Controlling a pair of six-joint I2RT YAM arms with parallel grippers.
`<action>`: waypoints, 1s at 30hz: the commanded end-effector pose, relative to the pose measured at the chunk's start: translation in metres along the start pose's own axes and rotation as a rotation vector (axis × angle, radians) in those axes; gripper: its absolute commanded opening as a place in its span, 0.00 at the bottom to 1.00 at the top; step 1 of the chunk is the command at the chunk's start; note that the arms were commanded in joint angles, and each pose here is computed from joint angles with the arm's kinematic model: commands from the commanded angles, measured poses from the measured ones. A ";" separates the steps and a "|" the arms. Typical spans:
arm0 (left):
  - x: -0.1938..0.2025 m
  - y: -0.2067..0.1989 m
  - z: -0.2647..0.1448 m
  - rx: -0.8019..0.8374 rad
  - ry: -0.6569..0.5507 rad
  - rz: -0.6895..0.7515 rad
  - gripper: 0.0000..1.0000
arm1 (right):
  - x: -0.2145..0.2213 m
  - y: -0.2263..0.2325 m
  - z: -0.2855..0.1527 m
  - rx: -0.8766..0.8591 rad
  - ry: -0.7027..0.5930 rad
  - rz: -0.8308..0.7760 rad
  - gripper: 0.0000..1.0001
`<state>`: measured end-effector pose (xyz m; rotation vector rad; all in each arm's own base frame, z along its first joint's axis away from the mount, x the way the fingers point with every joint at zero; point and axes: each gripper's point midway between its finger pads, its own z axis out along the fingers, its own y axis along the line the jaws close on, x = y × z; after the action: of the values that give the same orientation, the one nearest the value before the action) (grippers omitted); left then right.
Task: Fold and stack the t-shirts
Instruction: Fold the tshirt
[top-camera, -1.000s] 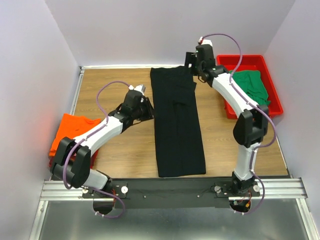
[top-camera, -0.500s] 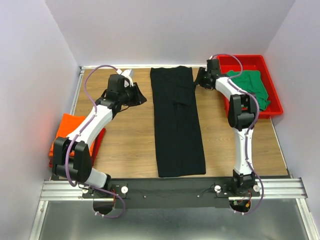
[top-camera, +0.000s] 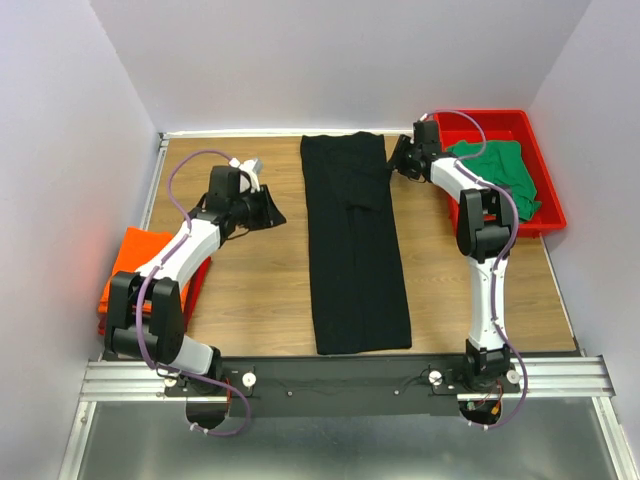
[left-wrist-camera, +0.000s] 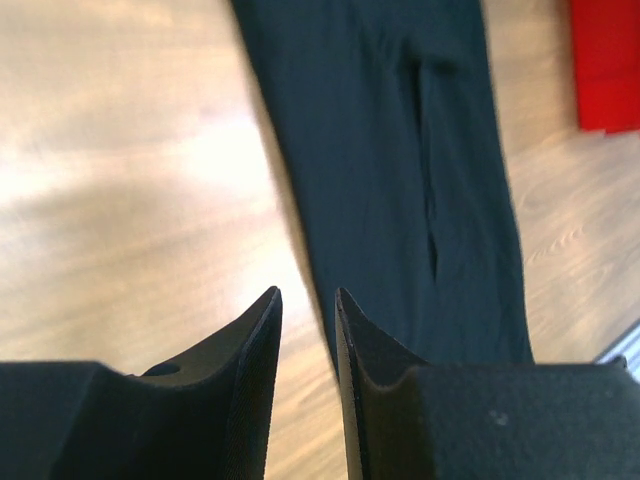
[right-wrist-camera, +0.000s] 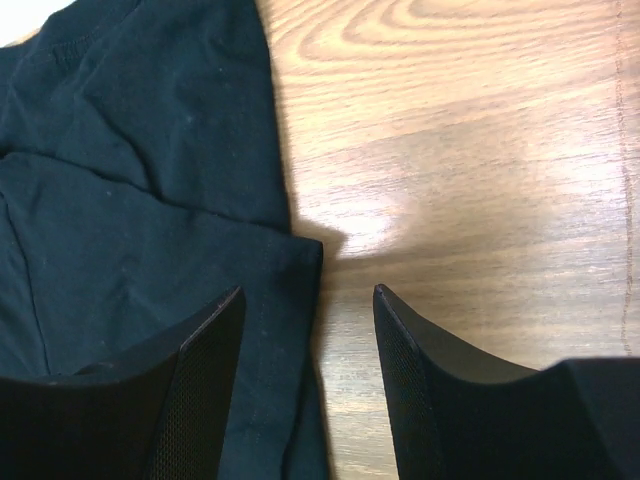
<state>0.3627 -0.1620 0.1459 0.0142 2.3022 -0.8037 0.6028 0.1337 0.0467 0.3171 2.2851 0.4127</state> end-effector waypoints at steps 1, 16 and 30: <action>0.008 -0.010 0.000 0.069 0.011 -0.021 0.36 | -0.030 0.008 -0.012 -0.013 -0.074 -0.008 0.61; 0.013 -0.004 -0.004 0.041 0.006 0.003 0.36 | -0.012 0.003 0.022 -0.023 -0.033 0.052 0.43; 0.017 -0.003 -0.003 0.049 0.013 -0.006 0.35 | -0.001 -0.002 0.027 -0.020 -0.007 0.061 0.43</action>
<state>0.3499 -0.1655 0.1330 0.0105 2.3225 -0.8527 0.6204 0.1424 0.0433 0.3484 2.2548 0.4695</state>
